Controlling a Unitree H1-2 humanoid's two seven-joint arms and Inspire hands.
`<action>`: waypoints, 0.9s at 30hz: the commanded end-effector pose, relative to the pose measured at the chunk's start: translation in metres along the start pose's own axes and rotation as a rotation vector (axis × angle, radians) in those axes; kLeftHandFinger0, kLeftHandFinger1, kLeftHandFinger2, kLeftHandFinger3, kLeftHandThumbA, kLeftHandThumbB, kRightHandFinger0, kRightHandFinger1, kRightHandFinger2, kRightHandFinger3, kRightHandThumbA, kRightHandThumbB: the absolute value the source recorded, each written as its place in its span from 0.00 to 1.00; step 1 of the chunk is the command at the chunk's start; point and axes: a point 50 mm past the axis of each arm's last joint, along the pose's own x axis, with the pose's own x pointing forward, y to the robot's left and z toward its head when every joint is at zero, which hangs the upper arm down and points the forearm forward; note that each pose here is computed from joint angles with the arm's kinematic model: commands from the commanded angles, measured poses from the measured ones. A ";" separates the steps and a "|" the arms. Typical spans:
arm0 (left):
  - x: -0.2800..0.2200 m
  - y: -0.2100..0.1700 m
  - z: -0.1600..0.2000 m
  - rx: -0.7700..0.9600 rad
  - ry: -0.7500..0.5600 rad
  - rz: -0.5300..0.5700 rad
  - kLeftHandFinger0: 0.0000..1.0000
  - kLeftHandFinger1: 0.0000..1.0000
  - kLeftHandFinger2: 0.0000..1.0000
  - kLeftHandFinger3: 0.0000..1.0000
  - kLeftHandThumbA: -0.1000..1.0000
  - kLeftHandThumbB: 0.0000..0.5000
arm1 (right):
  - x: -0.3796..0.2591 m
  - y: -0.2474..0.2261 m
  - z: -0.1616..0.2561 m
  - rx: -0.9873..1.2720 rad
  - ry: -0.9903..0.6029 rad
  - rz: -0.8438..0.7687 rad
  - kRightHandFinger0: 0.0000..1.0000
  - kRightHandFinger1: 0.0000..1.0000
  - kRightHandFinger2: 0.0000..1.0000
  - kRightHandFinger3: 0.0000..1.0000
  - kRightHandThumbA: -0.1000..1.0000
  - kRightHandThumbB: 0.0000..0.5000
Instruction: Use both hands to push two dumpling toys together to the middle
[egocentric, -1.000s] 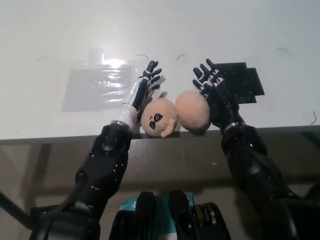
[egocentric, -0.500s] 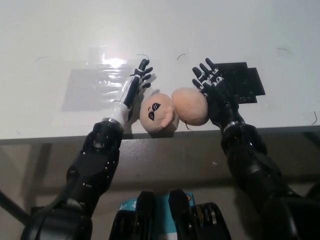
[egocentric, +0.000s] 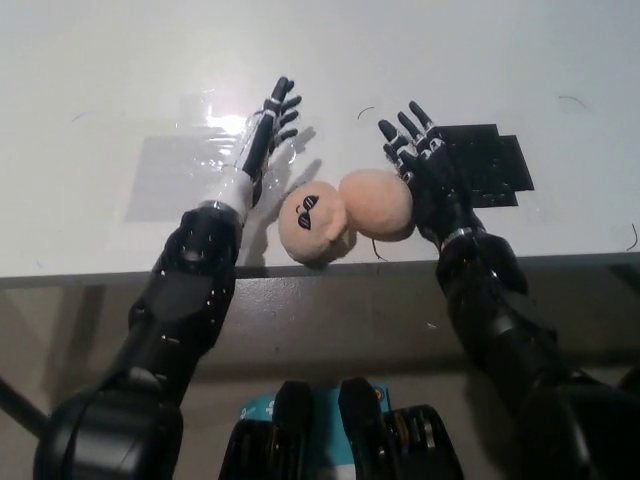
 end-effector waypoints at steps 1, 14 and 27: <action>0.018 0.034 0.045 0.045 -0.109 0.038 1.00 1.00 1.00 1.00 1.00 0.77 | 0.020 0.009 0.054 -0.091 -0.191 0.035 1.00 1.00 1.00 1.00 1.00 0.41; -0.029 0.076 0.062 0.083 -0.198 0.058 1.00 1.00 1.00 1.00 1.00 0.88 | -0.027 -0.013 0.157 -0.162 -0.569 0.066 1.00 1.00 1.00 1.00 1.00 0.57; -0.142 0.077 0.107 0.131 -0.489 -0.010 1.00 1.00 1.00 1.00 1.00 0.80 | -0.150 -0.003 0.180 -0.310 -0.724 0.235 1.00 1.00 1.00 1.00 1.00 0.56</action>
